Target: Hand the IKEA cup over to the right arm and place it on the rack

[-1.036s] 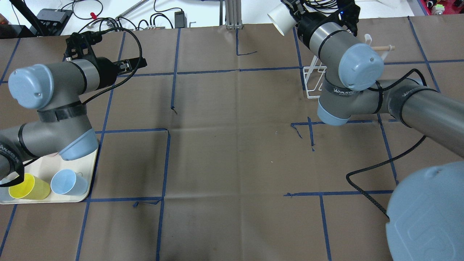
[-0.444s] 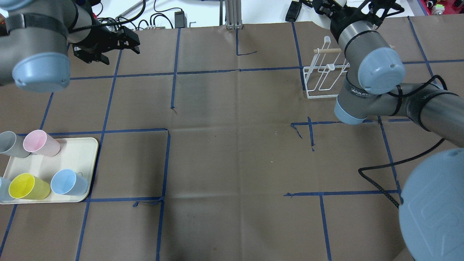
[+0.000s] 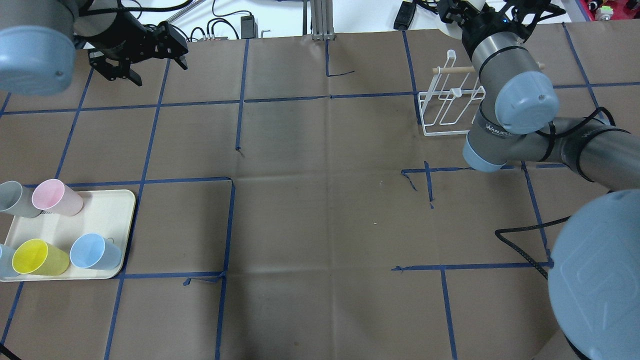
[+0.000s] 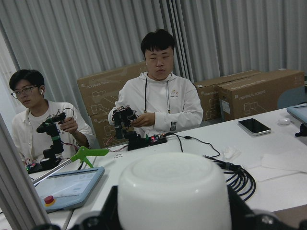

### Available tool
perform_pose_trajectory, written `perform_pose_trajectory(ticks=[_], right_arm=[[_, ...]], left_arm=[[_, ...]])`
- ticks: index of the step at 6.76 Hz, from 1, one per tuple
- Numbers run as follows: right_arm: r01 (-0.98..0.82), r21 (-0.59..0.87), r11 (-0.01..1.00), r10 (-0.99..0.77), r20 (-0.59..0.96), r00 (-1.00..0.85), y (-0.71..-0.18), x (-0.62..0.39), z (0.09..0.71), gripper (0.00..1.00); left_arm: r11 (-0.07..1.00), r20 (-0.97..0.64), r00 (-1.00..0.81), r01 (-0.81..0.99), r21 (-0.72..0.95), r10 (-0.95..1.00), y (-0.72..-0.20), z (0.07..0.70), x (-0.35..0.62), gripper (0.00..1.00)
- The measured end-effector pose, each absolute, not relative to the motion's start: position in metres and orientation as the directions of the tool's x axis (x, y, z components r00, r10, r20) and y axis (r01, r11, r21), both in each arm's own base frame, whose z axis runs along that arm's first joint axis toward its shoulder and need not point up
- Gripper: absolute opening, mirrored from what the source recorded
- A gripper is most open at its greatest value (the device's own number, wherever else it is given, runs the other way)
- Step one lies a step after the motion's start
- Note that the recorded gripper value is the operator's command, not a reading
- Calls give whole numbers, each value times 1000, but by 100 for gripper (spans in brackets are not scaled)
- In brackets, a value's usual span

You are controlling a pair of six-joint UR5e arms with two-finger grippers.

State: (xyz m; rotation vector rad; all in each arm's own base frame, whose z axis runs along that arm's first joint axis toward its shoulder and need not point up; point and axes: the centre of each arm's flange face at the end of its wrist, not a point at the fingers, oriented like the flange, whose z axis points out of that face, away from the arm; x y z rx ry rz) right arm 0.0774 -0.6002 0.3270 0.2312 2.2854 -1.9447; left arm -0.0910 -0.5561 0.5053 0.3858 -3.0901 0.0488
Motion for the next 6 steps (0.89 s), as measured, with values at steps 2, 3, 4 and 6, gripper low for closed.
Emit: perform_pose_trajectory(ticks=[2,3,4,6], right_arm=[[162,-970,179,44,-156,-987,-612,68,305,44],[160,-967,200,49,-153,-987,-619,67,290,44],[161,-963,216,52,-154,-987,-624,66,277,44],[160,-963,216,49,-153,-987,-634,66,270,44]], left_arm=[[981,2,-981,-193,27,-193,-525,513,-119,99],[984,-17,-985,-171,44,-171,-517,505,-121,99],[988,-28,-989,-146,53,-145,-514,491,-121,99],[993,-28,-994,-108,43,-107,-509,470,-120,99]])
